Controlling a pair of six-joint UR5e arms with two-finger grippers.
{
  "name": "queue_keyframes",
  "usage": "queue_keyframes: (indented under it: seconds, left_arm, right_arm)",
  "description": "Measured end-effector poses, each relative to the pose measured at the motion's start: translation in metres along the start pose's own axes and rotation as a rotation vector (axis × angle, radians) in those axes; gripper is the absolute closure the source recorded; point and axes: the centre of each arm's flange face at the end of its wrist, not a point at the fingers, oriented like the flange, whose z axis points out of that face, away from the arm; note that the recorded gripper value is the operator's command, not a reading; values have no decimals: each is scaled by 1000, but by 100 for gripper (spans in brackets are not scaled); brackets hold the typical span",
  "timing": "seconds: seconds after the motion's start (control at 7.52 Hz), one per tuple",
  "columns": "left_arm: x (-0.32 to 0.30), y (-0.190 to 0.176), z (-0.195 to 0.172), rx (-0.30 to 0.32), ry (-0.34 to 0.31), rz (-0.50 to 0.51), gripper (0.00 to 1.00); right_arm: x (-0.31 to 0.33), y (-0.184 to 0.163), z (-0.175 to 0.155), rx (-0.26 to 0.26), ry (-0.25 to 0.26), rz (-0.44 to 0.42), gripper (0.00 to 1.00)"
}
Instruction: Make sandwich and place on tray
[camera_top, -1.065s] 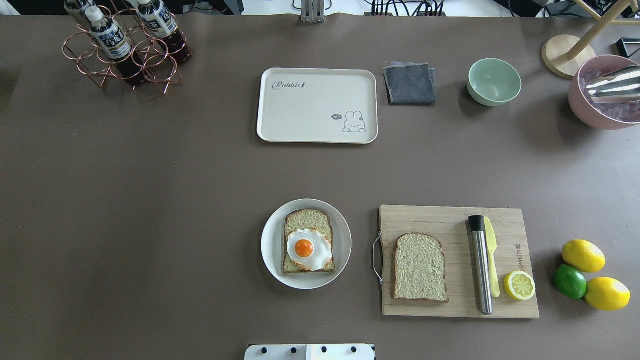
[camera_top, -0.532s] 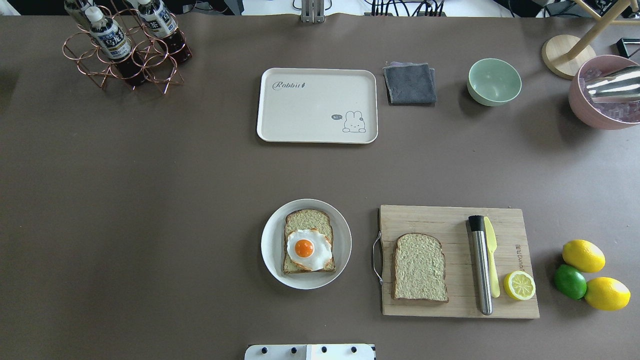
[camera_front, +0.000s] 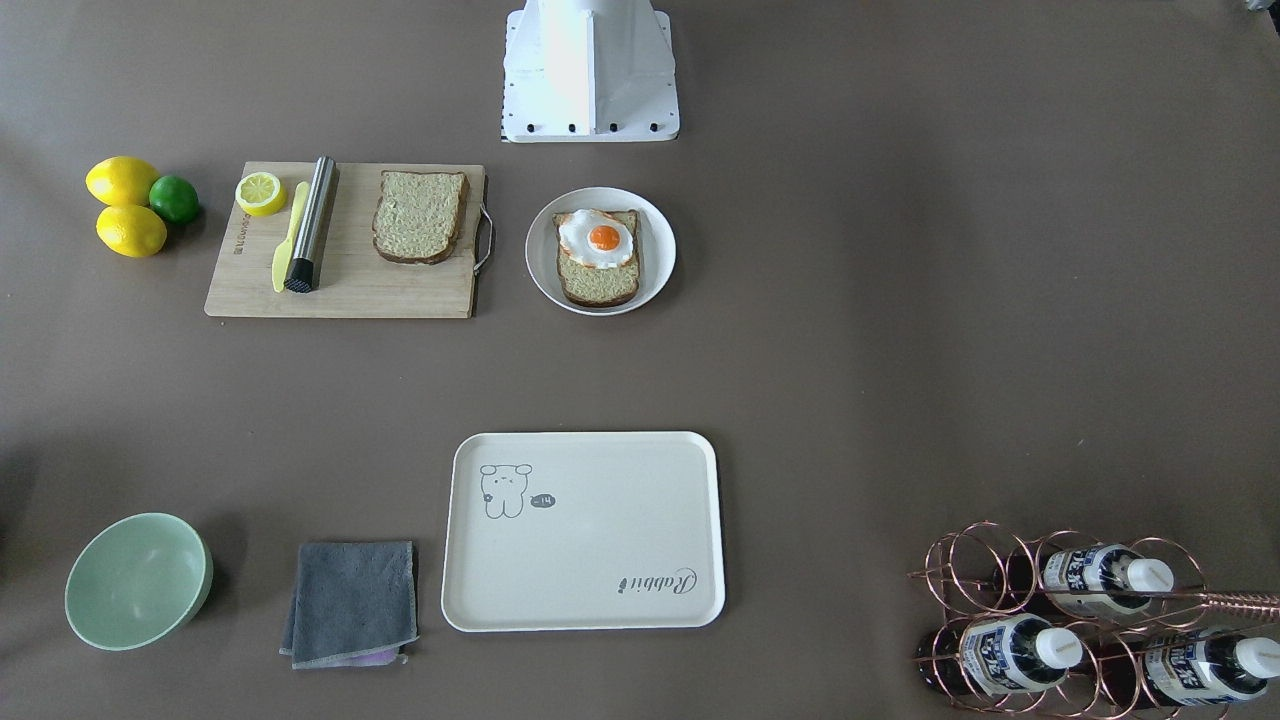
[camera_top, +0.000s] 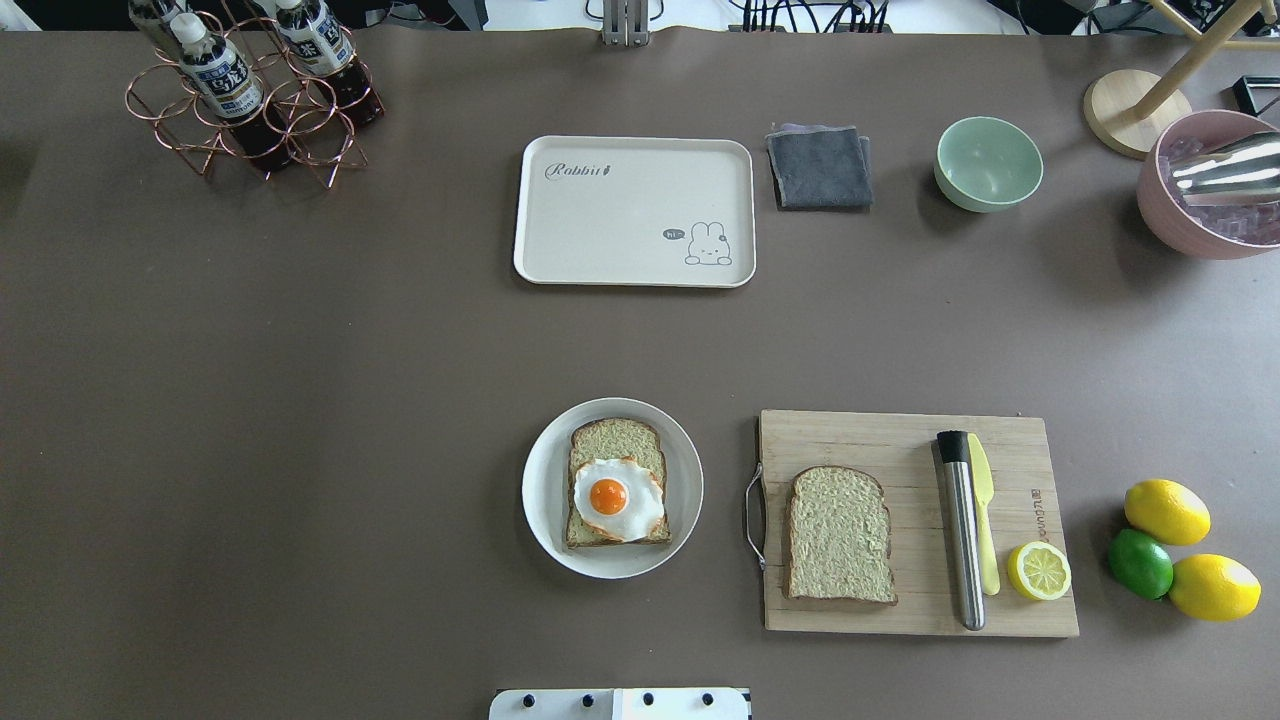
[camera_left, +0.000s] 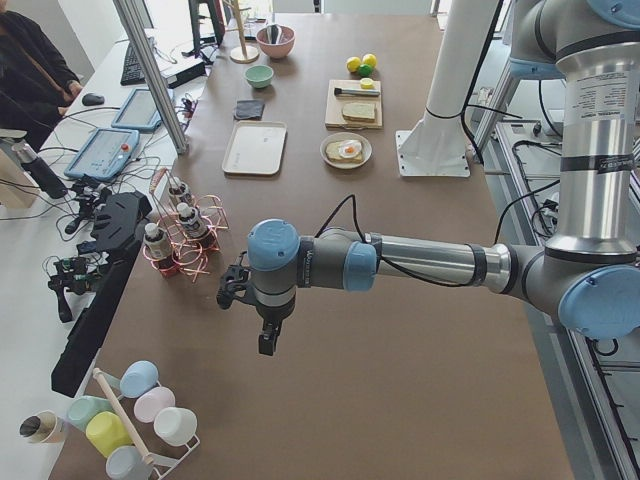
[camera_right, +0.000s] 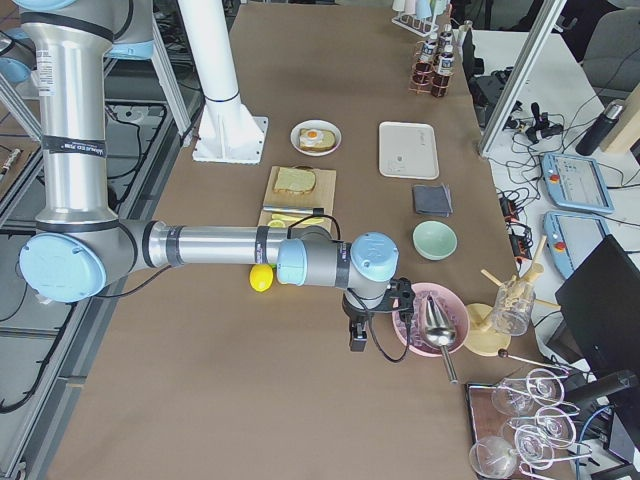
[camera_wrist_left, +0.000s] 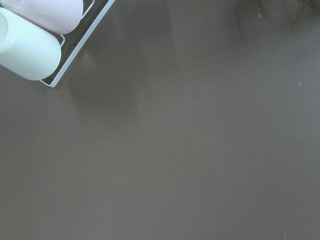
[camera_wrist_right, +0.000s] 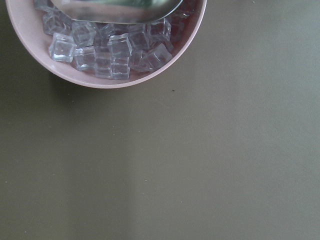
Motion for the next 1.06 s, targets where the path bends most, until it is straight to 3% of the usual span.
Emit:
queue_keyframes:
  seconds: [1.06]
  left_arm:
    - [1, -1, -1, 3, 1, -2, 2]
  right_arm:
    - [-6, -2, -5, 10, -15, -7, 0]
